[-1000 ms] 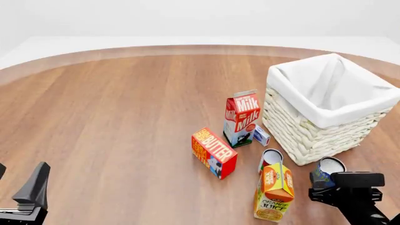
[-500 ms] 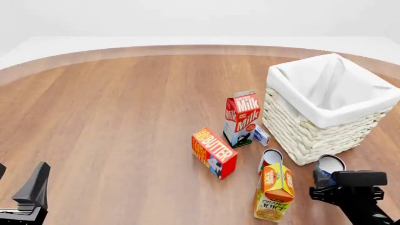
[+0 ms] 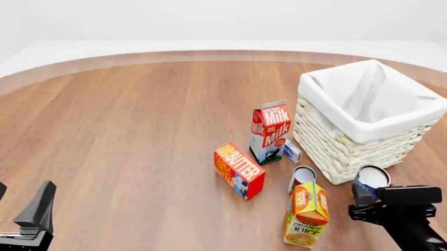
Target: Pick up the alphabet soup, and put it in the basket.
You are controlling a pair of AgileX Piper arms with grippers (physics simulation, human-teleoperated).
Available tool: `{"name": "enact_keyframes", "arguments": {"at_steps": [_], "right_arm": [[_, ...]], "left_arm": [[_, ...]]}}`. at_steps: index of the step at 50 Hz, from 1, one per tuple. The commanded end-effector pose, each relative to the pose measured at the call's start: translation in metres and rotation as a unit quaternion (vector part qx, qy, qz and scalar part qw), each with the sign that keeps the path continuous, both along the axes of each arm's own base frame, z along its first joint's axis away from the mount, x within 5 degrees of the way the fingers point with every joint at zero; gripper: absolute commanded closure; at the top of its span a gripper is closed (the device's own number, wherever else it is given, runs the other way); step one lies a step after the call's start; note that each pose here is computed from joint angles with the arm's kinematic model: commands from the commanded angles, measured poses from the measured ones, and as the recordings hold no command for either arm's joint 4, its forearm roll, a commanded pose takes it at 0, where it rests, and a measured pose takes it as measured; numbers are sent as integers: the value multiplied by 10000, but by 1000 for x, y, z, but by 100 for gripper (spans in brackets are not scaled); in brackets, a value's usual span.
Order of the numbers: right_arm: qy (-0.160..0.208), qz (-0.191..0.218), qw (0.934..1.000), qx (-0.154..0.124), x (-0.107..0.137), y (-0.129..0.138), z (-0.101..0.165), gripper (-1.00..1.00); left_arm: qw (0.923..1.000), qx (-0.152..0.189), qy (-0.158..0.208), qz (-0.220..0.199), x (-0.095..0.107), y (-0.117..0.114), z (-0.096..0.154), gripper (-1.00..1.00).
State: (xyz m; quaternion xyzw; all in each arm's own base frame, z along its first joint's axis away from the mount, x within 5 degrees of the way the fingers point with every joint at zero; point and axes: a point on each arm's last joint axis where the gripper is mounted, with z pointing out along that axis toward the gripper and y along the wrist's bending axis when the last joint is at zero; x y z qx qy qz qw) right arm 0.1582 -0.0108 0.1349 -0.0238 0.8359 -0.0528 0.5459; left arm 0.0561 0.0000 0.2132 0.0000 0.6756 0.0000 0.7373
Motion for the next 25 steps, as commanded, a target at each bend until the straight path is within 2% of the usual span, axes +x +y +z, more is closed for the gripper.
{"name": "enact_keyframes", "arguments": {"at_steps": [1,25], "right_arm": [[-151,81,9998,45,-6,4,12,100],[-546,459,9973,-181,-40,12,45,100]], "left_arm": [[10000,0,0,0,0,0,0,-100],[10000,0,0,0,0,0,0,-100]]}}
